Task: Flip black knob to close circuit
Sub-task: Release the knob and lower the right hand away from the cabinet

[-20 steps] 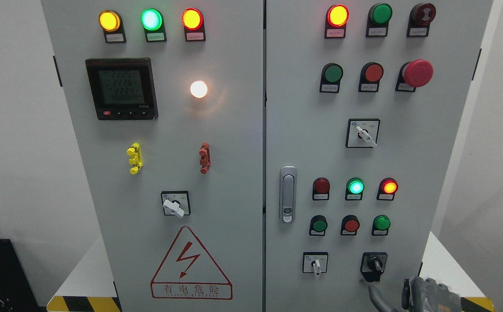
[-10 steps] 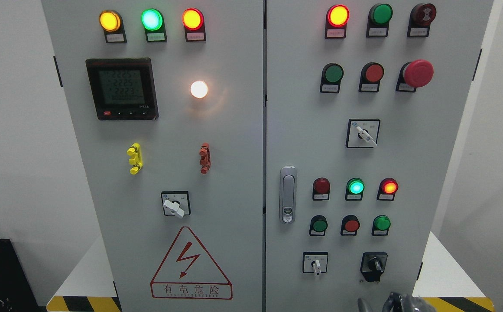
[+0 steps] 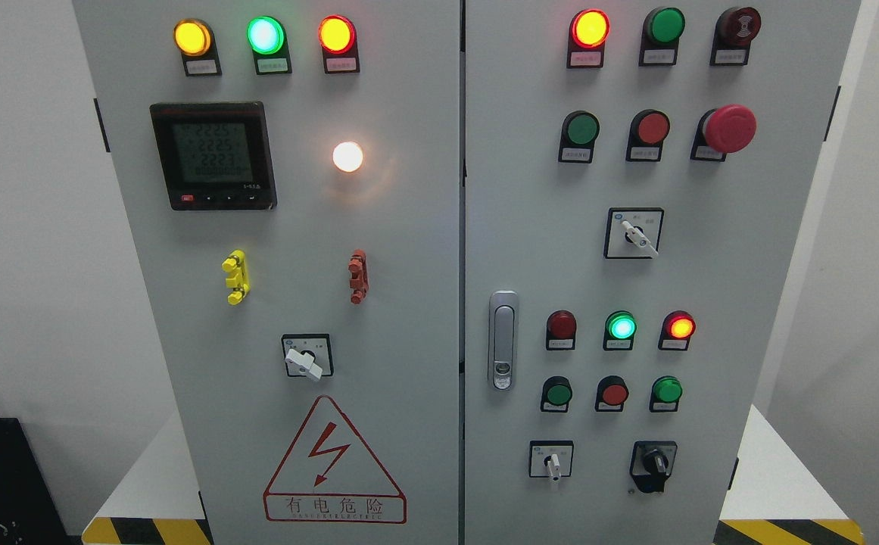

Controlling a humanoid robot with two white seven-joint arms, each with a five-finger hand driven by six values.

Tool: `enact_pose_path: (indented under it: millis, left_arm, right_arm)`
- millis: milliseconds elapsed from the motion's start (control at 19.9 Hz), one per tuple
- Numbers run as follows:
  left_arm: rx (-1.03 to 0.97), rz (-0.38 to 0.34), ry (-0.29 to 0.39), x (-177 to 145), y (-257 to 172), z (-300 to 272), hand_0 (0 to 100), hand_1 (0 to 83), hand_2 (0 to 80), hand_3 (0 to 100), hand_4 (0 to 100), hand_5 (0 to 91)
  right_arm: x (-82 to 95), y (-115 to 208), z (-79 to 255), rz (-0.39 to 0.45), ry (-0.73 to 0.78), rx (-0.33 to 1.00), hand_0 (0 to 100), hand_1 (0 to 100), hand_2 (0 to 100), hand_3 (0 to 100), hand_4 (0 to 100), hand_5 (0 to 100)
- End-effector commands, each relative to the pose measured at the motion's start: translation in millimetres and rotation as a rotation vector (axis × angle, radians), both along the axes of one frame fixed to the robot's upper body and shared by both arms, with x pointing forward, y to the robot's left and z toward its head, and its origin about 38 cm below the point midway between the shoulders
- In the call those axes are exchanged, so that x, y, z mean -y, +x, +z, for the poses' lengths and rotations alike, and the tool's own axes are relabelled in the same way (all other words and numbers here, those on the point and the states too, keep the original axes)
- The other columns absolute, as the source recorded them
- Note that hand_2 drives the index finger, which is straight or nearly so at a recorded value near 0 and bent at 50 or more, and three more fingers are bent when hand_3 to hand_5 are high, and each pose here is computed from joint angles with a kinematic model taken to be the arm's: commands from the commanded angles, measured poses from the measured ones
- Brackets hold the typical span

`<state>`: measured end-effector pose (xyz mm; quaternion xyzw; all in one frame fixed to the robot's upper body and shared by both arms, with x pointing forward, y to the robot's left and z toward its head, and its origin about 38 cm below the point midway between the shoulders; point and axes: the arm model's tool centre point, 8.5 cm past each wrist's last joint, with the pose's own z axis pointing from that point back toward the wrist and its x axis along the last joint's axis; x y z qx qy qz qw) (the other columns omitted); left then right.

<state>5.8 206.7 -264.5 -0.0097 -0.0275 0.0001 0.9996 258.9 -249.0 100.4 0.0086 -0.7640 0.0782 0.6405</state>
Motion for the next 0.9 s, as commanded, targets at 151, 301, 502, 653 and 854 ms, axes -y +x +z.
enact_pose_path:
  millis: [151, 301, 502, 653, 854]
  left_arm:
    - [0.0, 0.022, 0.001, -1.0, -10.0, -0.5, 0, 0.0, 0.0, 5, 3, 0.0]
    - [0.0, 0.022, 0.001, -1.0, -10.0, -0.5, 0, 0.0, 0.0, 5, 3, 0.0]
    - [0.0, 0.022, 0.0, 0.0, -10.0, -0.5, 0, 0.0, 0.0, 5, 3, 0.0]
    - [0.0, 0.022, 0.001, -1.0, -10.0, -0.5, 0, 0.0, 0.0, 5, 3, 0.0]
    - [0.0, 0.022, 0.0, 0.0, -10.0, -0.5, 0, 0.0, 0.0, 5, 3, 0.0]
  right_arm:
    - [17.4, -28.0, 7.4, -0.033, 0.115, 0.035, 0, 0, 0, 5, 4, 0]
    - [16.2, -30.9, 3.1, -0.017, 0.128, 0.029, 0, 0, 0, 4, 3, 0]
    - [13.4, -32.3, 0.9, 0.018, 0.123, 0.025, 0, 0, 0, 4, 4, 0]
    - [12.5, -32.4, 0.5, 0.023, 0.122, 0.025, 0, 0, 0, 5, 5, 0]
    - [12.6, -32.8, -0.3, 0.023, 0.124, 0.023, 0, 0, 0, 6, 6, 0]
